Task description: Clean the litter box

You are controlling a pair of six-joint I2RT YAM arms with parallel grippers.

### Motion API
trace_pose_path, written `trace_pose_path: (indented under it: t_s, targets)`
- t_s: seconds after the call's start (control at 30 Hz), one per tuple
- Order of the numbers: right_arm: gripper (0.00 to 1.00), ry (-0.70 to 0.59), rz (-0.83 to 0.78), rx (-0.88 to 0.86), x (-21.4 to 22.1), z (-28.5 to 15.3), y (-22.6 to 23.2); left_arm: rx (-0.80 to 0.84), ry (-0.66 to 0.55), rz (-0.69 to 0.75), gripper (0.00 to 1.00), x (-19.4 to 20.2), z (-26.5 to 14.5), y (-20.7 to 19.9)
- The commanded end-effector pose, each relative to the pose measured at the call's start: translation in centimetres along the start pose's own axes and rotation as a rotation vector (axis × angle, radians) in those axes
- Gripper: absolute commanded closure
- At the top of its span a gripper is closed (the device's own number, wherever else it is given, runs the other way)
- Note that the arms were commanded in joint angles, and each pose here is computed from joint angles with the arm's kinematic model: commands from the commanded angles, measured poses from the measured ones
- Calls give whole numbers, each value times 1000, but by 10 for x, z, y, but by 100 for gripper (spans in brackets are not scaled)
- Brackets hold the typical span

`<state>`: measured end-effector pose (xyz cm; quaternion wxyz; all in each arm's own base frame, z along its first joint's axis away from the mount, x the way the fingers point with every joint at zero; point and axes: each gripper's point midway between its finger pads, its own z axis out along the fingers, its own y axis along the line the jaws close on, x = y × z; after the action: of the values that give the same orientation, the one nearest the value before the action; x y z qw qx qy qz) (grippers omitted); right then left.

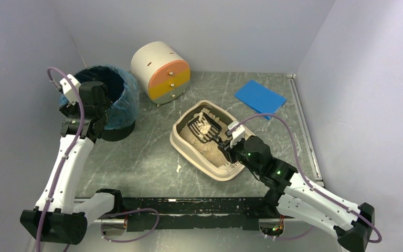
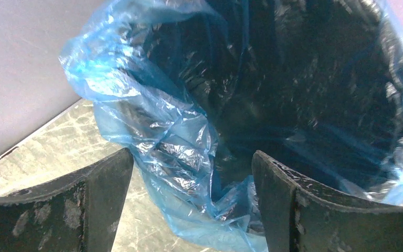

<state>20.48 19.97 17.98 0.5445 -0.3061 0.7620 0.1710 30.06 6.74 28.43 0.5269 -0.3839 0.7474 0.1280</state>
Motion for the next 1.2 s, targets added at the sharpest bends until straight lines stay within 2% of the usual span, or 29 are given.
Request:
trace_pose_path:
  t_s: [0.0, 0.13, 0.23, 0.37, 0.57, 0.67, 0.73, 0.93, 1.17]
  targets:
    - [100, -103, -10, -6, -39, -6, -1, 11, -27, -47, 14, 5, 10, -3]
    - [100, -135, -40, 21, -59, -14, -8, 4, 4, -17, 18, 17, 15, -4]
    - [100, -145, -72, 27, -75, -20, -11, 32, 10, -8, 26, 20, 16, -8]
    - [100, -113, -104, 25, -90, -22, -12, 57, 23, 9, 31, 23, 16, -12]
    - [100, -76, -91, -15, -103, -22, -5, 53, 76, 26, 15, 36, 20, -15]
    - [100, -72, -83, -20, -101, -22, -4, 89, 62, 20, 16, 28, 17, -22]
    - [100, -79, -80, -17, -100, -23, -4, 104, 76, 15, 19, 29, 16, -26]
    - [100, -105, -78, -24, -114, -28, -4, 119, 71, 23, 40, 22, 9, -25]
    - [100, -147, -107, -33, -155, -27, -3, 177, 90, 52, 46, 16, -4, -30]
